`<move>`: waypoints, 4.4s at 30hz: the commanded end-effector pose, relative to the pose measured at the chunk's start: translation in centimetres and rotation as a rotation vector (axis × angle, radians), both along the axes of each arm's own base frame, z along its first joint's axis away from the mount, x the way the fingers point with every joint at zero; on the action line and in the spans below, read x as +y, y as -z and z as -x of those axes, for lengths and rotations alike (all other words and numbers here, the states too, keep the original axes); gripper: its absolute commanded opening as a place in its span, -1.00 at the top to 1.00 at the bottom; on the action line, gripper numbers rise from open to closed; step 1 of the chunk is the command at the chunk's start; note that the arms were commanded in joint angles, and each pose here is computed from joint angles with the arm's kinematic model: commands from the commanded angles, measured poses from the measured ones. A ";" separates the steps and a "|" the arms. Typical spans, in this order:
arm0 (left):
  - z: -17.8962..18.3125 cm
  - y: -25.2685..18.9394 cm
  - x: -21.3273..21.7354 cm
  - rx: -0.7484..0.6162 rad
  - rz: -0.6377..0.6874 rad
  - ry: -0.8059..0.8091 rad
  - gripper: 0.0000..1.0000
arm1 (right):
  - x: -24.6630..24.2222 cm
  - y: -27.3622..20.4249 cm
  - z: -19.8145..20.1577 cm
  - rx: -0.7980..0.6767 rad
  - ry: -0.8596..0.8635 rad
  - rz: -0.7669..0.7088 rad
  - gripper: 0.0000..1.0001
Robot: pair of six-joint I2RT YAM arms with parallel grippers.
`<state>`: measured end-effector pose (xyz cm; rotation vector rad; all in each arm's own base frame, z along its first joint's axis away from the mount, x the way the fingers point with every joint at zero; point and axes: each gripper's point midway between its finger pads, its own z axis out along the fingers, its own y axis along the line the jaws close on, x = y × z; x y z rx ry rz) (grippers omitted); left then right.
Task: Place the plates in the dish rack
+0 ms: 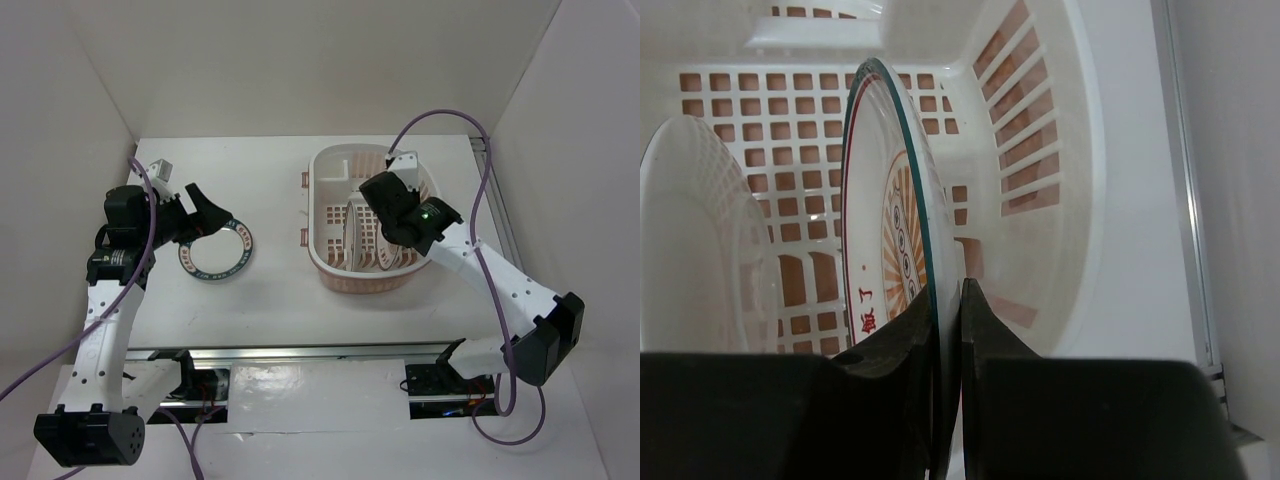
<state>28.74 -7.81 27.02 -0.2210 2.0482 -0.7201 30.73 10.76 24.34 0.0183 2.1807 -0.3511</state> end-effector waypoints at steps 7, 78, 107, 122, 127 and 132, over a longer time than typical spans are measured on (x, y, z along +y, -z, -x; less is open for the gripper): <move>0.1 -0.8 -0.2 -0.049 -0.019 0.029 -1.00 | 1.6 -0.4 -1.2 -0.092 0.018 -0.091 1.00; 4.5 22.6 6.5 0.483 0.314 -0.791 -0.94 | 4.3 -11.7 4.6 -0.245 -0.249 -0.205 -1.00; 2.5 27.2 9.6 0.546 0.323 -0.928 0.58 | 5.2 -14.3 6.6 -0.302 -0.369 -0.363 -1.00; -2.4 19.6 10.0 0.384 0.321 -0.799 1.00 | 8.3 -12.2 5.6 -0.250 -0.469 -0.322 -1.00; -2.8 9.4 10.8 0.137 0.249 -0.741 1.00 | 12.7 -14.5 5.4 -0.320 -0.624 -0.462 -1.00; -1.4 3.6 9.3 0.010 0.241 -0.639 1.00 | 16.2 -14.4 3.3 -0.308 -0.706 -0.462 -1.00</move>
